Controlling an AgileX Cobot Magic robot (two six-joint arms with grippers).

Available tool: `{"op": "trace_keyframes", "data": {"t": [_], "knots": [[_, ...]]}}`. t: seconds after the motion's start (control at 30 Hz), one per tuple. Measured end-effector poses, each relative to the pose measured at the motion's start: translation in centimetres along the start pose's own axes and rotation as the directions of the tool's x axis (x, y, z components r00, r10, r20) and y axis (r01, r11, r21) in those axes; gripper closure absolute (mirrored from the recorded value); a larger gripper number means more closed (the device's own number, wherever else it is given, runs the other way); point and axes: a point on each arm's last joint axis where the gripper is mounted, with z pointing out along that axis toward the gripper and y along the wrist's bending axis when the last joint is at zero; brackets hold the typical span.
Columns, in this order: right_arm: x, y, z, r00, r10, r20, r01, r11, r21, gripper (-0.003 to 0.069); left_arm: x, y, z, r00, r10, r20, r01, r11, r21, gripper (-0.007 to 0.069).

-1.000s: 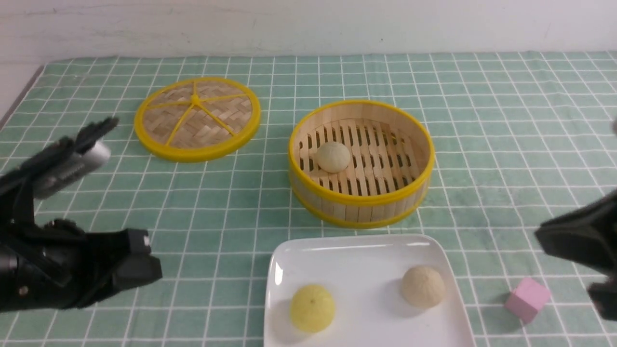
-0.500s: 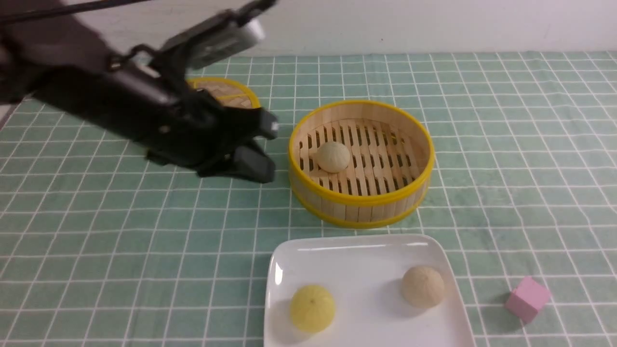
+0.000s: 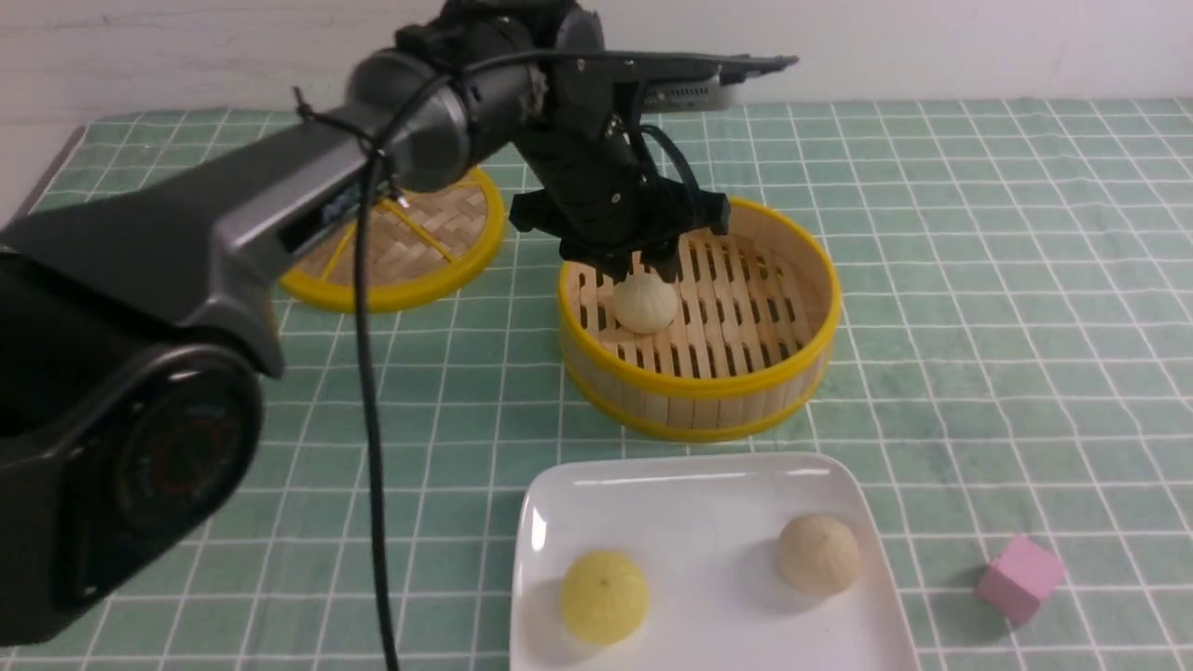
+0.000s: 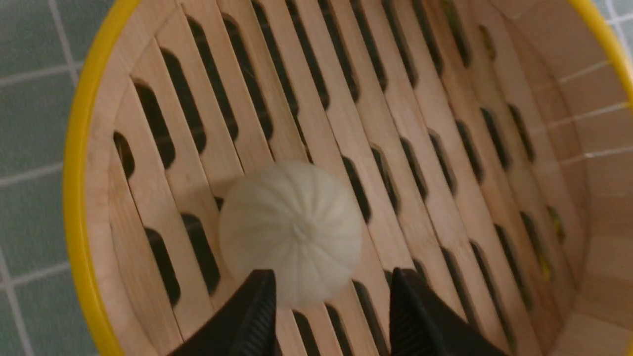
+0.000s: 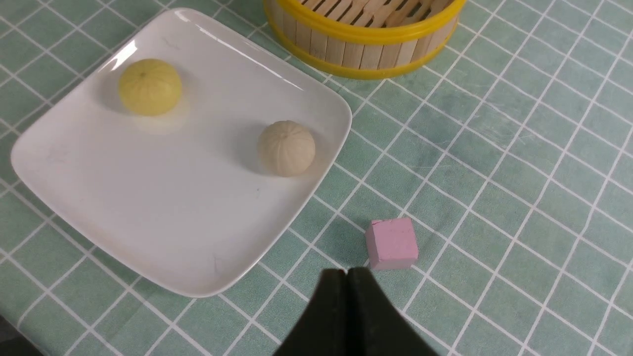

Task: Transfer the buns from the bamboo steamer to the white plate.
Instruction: 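Reach into the bamboo steamer and grasp a bun with the left gripper, then carry the bun from the bamboo steamer to the plate with the left gripper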

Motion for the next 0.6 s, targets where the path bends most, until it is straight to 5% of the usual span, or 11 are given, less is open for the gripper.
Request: {"op": "trace_keyframes", "data": {"t": [0.2,0.33,0.6], "knots": [[0.0,0.0,0.0,1.0,0.0,0.0,0.0,1.0,0.0,0.0664,0.0,0.8,2.9,0.999,0.044,0.01,-0.043,0.996,-0.076,0.0382],[0.0,0.0,0.0,1.0,0.0,0.0,0.0,1.0,0.0,0.0664,0.1,0.4,2.9,1.0,0.027,0.011,-0.026,0.997,-0.075,0.0566],[0.0,0.0,0.0,1.0,0.0,0.0,0.0,1.0,0.001,0.066,-0.3,-1.2,-2.9,0.998,0.061,-0.013,-0.061,0.997,-0.055,0.0601]]}}
